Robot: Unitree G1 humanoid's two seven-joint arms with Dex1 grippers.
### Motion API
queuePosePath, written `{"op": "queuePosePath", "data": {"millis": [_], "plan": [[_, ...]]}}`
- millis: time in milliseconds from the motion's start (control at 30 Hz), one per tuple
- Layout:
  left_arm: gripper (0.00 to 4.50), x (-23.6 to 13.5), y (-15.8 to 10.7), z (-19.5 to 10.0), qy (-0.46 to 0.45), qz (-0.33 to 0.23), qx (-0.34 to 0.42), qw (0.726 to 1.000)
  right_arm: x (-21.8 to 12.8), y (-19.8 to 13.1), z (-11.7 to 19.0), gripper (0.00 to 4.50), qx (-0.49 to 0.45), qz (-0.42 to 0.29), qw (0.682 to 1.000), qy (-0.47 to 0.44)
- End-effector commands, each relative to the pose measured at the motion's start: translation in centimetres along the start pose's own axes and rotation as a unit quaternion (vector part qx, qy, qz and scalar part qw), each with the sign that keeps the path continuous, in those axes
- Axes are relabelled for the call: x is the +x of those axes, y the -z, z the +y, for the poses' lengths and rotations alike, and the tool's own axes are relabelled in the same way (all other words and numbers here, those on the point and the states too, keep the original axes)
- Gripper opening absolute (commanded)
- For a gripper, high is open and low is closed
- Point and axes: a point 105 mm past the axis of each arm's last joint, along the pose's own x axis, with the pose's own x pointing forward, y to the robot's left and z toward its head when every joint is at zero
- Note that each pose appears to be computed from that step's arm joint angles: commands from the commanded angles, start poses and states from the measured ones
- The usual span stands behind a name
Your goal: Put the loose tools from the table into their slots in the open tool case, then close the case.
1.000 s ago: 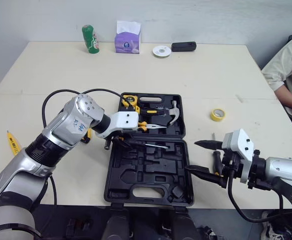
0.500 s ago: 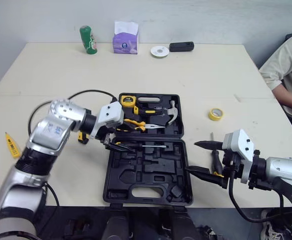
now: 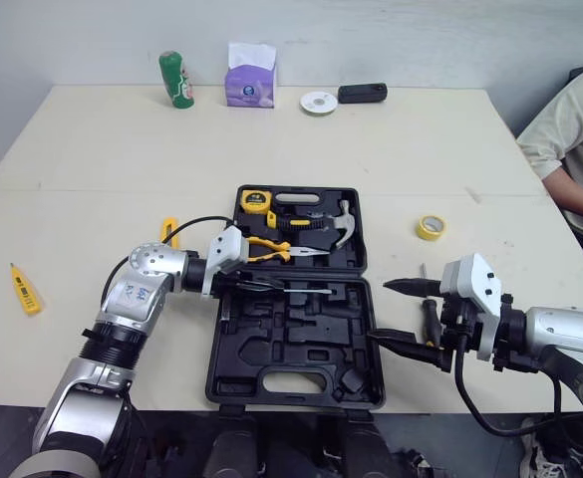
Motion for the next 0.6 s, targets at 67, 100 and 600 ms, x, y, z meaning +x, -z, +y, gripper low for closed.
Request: {"op": "queuePosePath", "data": {"millis": [67,100,600], "plan": [[0.07,-0.1,2.3,-0.9,0.018,0.065,-0.006,0.998,-0.3,-0.9,0.1,4.5,-0.023,-0.004,1.0,-0.006],[0.07,-0.1,2.9,-1.1,0.018,0.08,0.0,0.997,-0.3,-0.9,0.1,4.5,-0.024,-0.004,1.0,-0.006],[0.07,-0.4,5.6,-1.4,-0.011,0.157,-0.051,0.986,-0.2,-0.9,0.7,4.5,-0.021,-0.004,1.0,-0.004]]}}
